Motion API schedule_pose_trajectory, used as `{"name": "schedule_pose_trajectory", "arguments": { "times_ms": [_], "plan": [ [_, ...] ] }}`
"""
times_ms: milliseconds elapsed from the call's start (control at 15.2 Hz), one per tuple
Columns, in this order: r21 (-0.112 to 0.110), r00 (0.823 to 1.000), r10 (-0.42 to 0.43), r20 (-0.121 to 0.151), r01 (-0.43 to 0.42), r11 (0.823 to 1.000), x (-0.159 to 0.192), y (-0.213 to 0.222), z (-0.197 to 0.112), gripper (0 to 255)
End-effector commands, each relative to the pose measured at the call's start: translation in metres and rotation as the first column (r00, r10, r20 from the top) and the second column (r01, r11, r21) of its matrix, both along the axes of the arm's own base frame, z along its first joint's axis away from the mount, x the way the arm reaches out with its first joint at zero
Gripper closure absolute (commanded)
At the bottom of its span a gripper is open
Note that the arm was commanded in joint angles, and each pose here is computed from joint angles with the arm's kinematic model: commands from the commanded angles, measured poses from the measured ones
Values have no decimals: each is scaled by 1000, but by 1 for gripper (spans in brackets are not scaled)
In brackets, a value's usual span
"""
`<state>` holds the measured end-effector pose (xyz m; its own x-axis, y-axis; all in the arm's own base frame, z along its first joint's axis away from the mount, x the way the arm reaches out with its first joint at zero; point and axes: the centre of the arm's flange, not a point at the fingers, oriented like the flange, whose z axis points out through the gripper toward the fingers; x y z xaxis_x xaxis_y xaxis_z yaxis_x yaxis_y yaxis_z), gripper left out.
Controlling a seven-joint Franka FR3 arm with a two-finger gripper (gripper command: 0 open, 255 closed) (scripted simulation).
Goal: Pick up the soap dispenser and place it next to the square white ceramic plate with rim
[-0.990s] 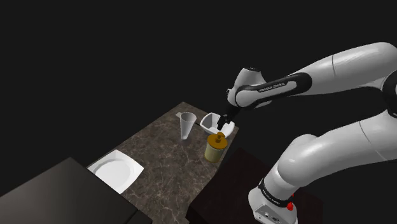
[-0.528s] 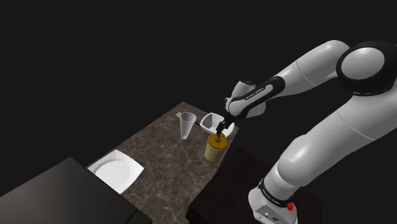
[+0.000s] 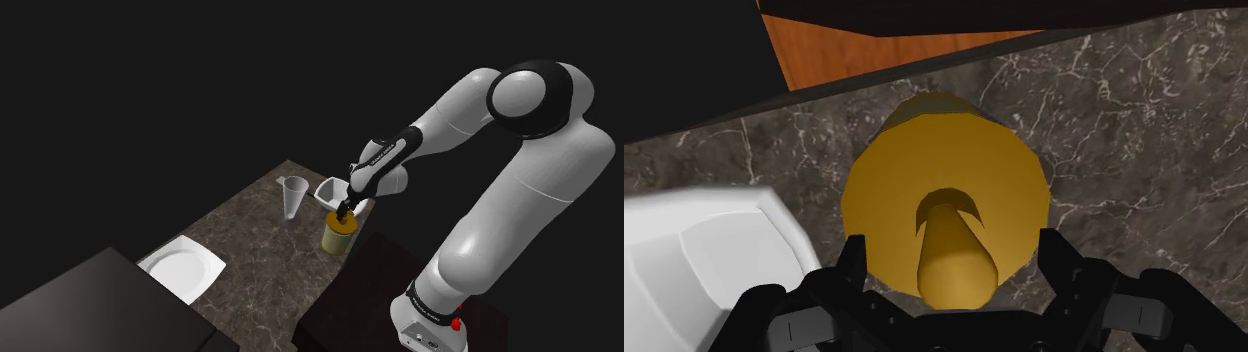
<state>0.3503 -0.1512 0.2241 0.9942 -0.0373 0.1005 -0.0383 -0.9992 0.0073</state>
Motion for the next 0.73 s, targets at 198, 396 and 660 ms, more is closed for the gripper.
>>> {"name": "schedule_pose_trajectory", "arguments": {
  "times_ms": [198, 396, 660],
  "plan": [
    [-1, 1000, 0, 1, 0, 1000, 1, 0, -3, 0],
    [-1, 1000, 0, 1, 0, 1000, 1, 0, -3, 0],
    [-1, 1000, 0, 1, 0, 1000, 1, 0, -3, 255]
  ]
}}
